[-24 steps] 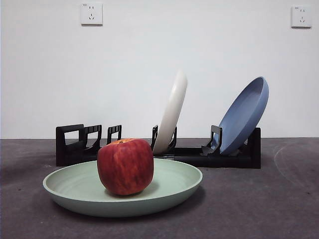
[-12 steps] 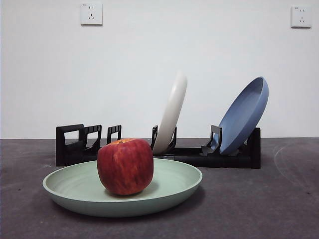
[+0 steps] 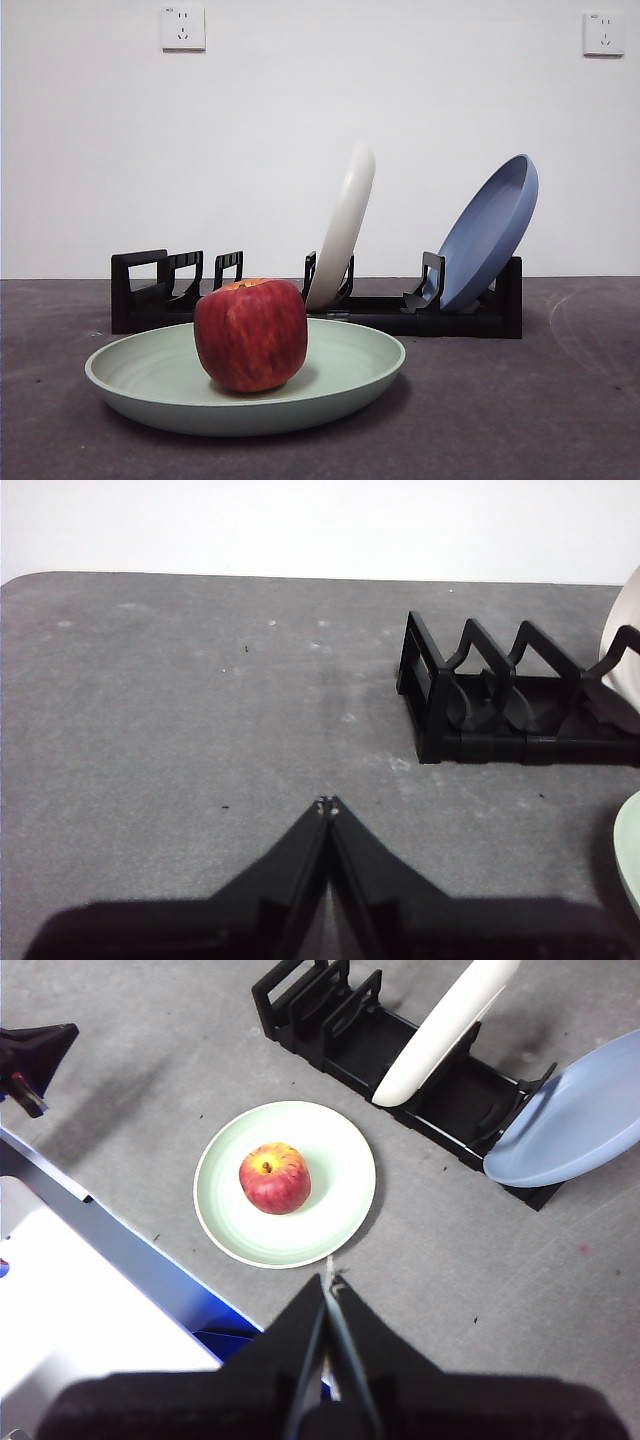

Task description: Take the green plate from the plate rack,put the plate on the table,take the apple from the table,put the apple in the plate

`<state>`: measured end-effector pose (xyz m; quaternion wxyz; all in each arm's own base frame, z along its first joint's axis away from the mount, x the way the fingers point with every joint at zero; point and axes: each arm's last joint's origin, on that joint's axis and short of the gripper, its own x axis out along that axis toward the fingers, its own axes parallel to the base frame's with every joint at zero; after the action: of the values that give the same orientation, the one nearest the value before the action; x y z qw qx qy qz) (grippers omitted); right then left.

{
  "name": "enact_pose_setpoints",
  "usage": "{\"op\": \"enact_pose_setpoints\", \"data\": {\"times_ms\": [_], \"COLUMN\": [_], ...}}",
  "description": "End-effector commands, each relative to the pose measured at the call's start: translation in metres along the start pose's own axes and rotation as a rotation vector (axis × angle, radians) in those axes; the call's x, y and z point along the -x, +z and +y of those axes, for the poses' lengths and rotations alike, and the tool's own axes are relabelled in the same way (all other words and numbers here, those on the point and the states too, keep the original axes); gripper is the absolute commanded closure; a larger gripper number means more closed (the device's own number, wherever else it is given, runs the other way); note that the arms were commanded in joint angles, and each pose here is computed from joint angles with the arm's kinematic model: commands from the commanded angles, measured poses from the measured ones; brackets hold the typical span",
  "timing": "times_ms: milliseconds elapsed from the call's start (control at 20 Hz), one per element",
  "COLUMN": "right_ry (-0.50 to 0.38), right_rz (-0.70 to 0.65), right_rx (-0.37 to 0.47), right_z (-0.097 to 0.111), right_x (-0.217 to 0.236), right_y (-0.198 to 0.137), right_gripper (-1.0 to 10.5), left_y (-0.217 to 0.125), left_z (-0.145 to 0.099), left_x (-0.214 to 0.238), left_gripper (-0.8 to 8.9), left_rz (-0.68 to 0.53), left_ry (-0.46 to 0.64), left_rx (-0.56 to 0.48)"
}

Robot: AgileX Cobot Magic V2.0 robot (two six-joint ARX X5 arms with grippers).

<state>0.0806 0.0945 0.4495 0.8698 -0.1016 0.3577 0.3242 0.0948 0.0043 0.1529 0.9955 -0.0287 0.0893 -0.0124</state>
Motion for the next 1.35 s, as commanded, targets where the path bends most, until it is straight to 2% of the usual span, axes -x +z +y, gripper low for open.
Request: {"op": "enact_pose_setpoints", "data": {"times_ms": [50, 1150, 1300, 1350], "right_ry": [-0.009, -0.013, -0.118, -0.2], "right_rz": [0.027, 0.023, -0.007, -0.044], "right_rx": [-0.003, -0.002, -0.008, -0.005], "right_z": [-0.0004, -0.0007, -0.0057, -0.0103], "right_x": [-0.001, -0.0002, 0.0023, 0.0021], "right_y": [-0.0026, -0.0029, -0.0026, 0.0008], "right_gripper": [9.6, 9.6, 9.6, 9.6], "left_y": [-0.0015, -0.0065, -0.0069, -0.0069], "left_z": [0.0005, 0.0012, 0.0013, 0.0013], "left_x": [-0.0006, -0.0051, -0.0054, -0.0054], "left_gripper": [8.17, 8.17, 8.17, 8.17], "left_rz": [-0.003, 0.071, 0.076, 0.076], "left_ry": [0.006, 0.007, 0.007, 0.007], "left_rx": [-0.027, -0.016, -0.015, -0.015]}}
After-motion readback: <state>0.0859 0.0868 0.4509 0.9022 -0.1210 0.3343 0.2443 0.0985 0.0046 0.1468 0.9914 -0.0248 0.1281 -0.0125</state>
